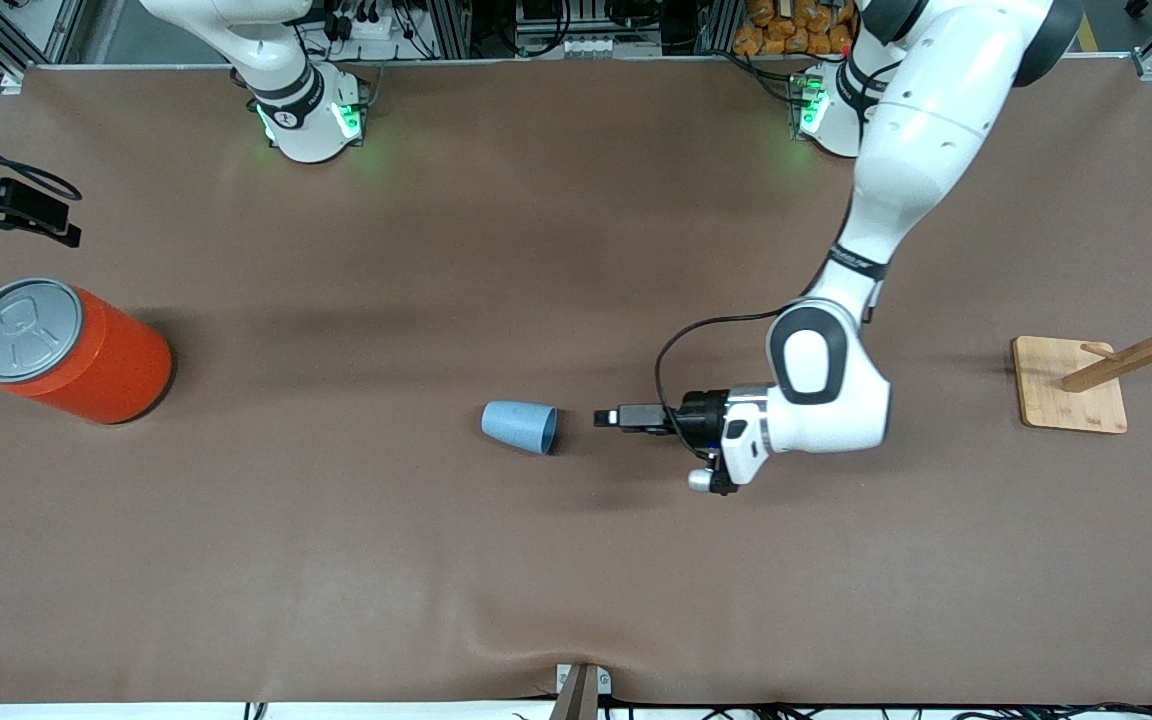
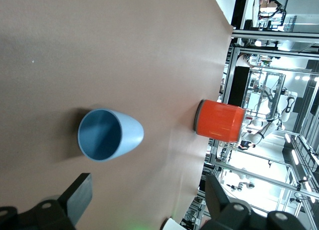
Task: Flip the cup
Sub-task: 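Lower the left gripper onto the open rim of the blue cup, then close the left gripper on the rim of the blue cup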
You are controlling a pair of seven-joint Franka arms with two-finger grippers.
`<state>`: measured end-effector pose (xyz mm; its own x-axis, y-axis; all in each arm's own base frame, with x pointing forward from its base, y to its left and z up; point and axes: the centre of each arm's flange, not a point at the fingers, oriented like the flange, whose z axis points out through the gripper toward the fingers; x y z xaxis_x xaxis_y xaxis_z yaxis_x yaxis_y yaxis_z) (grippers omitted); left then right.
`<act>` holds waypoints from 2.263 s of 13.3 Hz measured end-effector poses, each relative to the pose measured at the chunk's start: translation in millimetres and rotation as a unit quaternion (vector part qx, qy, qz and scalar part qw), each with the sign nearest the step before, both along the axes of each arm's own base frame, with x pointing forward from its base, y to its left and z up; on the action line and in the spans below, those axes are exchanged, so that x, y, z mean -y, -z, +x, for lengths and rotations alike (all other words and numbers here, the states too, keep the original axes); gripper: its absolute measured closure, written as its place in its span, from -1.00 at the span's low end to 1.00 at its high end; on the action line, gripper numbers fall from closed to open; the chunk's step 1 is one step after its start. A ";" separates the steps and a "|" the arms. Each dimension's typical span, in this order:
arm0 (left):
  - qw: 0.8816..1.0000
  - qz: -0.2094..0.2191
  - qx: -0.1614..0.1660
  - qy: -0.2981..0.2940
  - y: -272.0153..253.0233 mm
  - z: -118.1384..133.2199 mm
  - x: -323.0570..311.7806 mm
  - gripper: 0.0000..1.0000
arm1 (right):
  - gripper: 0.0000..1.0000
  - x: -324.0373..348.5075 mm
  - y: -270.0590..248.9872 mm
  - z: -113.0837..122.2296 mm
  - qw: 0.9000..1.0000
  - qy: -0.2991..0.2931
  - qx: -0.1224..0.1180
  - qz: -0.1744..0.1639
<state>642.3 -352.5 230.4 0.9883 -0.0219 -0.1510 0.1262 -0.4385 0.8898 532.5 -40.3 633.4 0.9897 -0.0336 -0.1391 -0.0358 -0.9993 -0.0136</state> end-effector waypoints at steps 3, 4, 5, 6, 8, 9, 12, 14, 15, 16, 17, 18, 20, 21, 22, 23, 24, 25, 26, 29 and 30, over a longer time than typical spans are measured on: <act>1.000 0.004 0.014 0.003 15.4 0.2 5.0 -1.00 | -1.00 0.8 0.3 -5.8 0.999 0.032 -0.018 -0.003; 1.000 0.005 0.017 0.001 17.7 1.7 8.2 -1.00 | -1.00 -0.9 0.0 -7.7 0.999 0.045 -0.024 -0.004; 1.000 0.003 0.019 -0.004 20.7 2.5 14.5 -1.00 | -1.00 -3.3 -1.3 -8.3 0.999 0.049 -0.024 -0.004; 1.000 -0.003 0.016 -0.011 25.6 1.5 23.8 -1.00 | -1.00 -5.3 -4.3 -8.1 0.999 0.049 -0.020 -0.005; 1.000 -0.010 0.014 -0.021 37.2 -1.5 41.7 -1.00 | -1.00 -6.5 -10.4 -4.8 0.999 0.046 -0.001 -0.003; 1.000 -0.010 0.015 -0.022 43.1 -1.6 47.3 -1.00 | -1.00 -7.3 -11.4 -3.1 0.999 0.040 0.006 0.004; 0.999 -0.003 0.021 -0.028 52.7 -0.6 56.3 -1.00 | -1.00 -7.7 -11.9 -2.7 0.999 0.032 0.009 0.022; 0.999 0.001 0.024 -0.028 56.3 -3.6 63.0 -1.00 | -1.00 -7.6 -12.2 -2.2 0.999 0.030 0.011 0.020; 0.999 0.003 0.024 -0.028 58.5 -5.9 66.5 -1.00 | -1.00 -6.7 -12.3 -2.0 0.999 0.030 0.012 0.017; 0.999 0.005 0.024 -0.027 61.4 -7.9 68.9 -1.00 | -1.00 -6.1 -12.2 -1.9 0.999 0.031 0.012 0.015; 0.999 0.007 0.023 -0.027 64.0 -9.5 70.9 -1.00 | -1.00 -5.5 -12.0 -1.9 0.999 0.031 0.012 0.013; 0.999 0.009 0.024 -0.027 65.6 -10.9 72.9 -1.00 | -1.00 -5.3 -11.9 -1.8 0.999 0.031 0.012 0.012; 0.999 0.011 0.024 -0.025 67.9 -14.6 78.4 -1.00 | -1.00 -5.4 -11.6 -1.6 0.999 0.030 0.012 0.011; 0.999 0.012 0.026 -0.025 68.8 -16.3 81.4 -1.00 | -1.00 -5.4 -11.8 -1.3 0.999 0.030 0.013 0.011; 0.999 0.013 0.027 -0.025 68.9 -17.4 84.5 -1.00 | -1.00 -5.5 -12.2 -0.6 0.999 0.030 0.016 0.011; 0.999 0.013 0.027 -0.024 70.7 -19.2 87.9 -1.00 | -1.00 -5.5 -12.7 0.2 0.999 0.030 0.019 0.011; 0.999 0.011 0.024 -0.025 73.4 -22.4 92.9 -1.00 | -1.00 -5.8 -13.0 0.7 0.999 0.030 0.021 0.011; 0.999 0.010 0.022 -0.027 76.4 -27.0 99.2 -1.00 | -1.00 -6.4 -13.2 0.9 0.999 0.029 0.022 0.011; 0.999 0.013 0.022 -0.029 79.1 -32.3 105.8 -1.00 | -1.00 -7.3 -13.2 1.0 0.999 0.028 0.022 0.011; 0.999 0.017 0.031 -0.026 79.7 -39.7 116.3 -1.00 | -1.00 -8.9 -13.2 1.2 0.999 0.026 0.022 0.011; 0.999 0.016 0.045 -0.020 79.3 -38.7 115.4 -0.82 | -1.00 -9.0 -13.2 1.2 0.999 0.026 0.022 0.011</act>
<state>603.6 -467.9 151.0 0.9978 0.0214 -0.0622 0.0650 -0.4635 0.8837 533.7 -31.4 646.6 0.9920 -0.0826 -0.0959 -0.0866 -0.9955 -0.0381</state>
